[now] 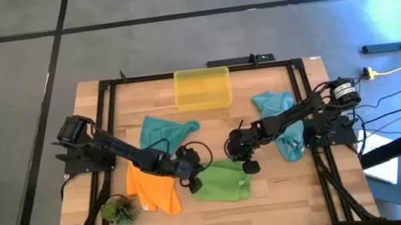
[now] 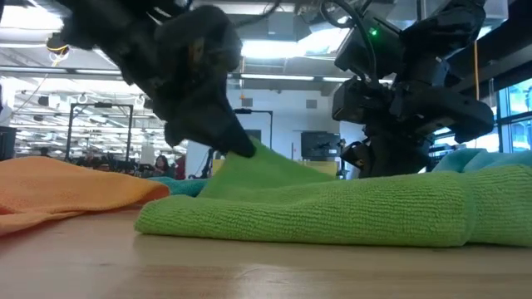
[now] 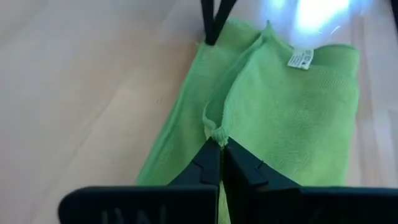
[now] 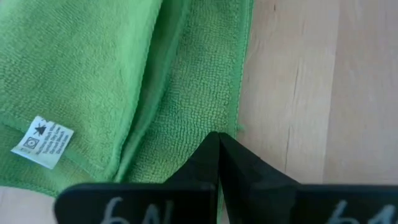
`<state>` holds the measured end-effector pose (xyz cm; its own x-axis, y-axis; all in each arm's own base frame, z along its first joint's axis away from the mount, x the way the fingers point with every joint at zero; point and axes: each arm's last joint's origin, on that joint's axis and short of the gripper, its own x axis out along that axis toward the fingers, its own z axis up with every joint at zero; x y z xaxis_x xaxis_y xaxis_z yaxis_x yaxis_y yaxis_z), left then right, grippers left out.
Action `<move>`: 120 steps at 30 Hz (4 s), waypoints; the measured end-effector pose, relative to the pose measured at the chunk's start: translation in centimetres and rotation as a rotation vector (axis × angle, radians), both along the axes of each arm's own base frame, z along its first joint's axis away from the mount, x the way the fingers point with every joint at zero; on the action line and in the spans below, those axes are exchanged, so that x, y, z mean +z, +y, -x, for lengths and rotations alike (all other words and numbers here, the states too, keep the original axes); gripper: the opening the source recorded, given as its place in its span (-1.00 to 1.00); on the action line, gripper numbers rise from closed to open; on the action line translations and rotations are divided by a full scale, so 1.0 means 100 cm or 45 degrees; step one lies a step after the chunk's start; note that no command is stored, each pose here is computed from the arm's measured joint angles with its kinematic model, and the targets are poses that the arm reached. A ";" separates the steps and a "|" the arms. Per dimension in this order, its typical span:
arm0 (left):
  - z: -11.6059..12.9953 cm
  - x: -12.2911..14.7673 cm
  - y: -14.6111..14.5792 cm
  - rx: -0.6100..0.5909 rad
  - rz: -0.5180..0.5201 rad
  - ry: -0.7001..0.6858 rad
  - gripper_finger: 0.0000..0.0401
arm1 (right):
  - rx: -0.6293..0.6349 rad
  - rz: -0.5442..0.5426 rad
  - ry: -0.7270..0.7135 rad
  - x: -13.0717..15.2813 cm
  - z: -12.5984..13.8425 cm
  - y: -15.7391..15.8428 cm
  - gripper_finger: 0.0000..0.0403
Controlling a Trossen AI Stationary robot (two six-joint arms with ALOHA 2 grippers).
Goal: Fold microfiber towels
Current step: Fold the green microfiber cloth
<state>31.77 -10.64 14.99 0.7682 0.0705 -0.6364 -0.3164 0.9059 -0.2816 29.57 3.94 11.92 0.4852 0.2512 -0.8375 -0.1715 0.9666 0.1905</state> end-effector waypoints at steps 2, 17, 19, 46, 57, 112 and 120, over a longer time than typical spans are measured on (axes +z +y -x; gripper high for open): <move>0.002 0.002 -0.005 0.013 -0.022 -0.012 -1.00 | 0.000 0.001 0.000 0.000 0.000 0.000 -0.95; 0.015 -0.009 0.003 0.235 -0.153 0.134 -1.00 | 0.005 0.006 0.000 0.000 0.000 0.000 -0.95; 0.014 -0.009 0.007 0.246 -0.158 0.137 -1.00 | 0.003 0.005 0.000 0.000 0.000 0.000 -0.94; 0.011 -0.010 0.016 0.208 -0.119 0.177 -1.00 | -0.199 -0.343 0.215 0.020 -0.002 0.011 -0.37; 0.011 -0.010 0.016 0.206 -0.118 0.178 -1.00 | -0.192 -0.441 0.291 0.013 -0.003 0.012 -0.35; 0.011 -0.011 0.015 0.204 -0.117 0.179 -1.00 | -0.181 -0.378 0.340 0.010 0.002 0.007 -0.38; 0.011 -0.011 0.015 0.204 -0.117 0.179 -1.00 | -0.164 -0.374 0.299 0.011 0.000 0.009 -0.87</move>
<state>30.70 -9.09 13.92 0.6465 0.2472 -0.7217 -0.4886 0.8607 -0.1428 29.62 4.85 13.06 0.3319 0.4462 -0.8311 0.0290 0.8758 0.4818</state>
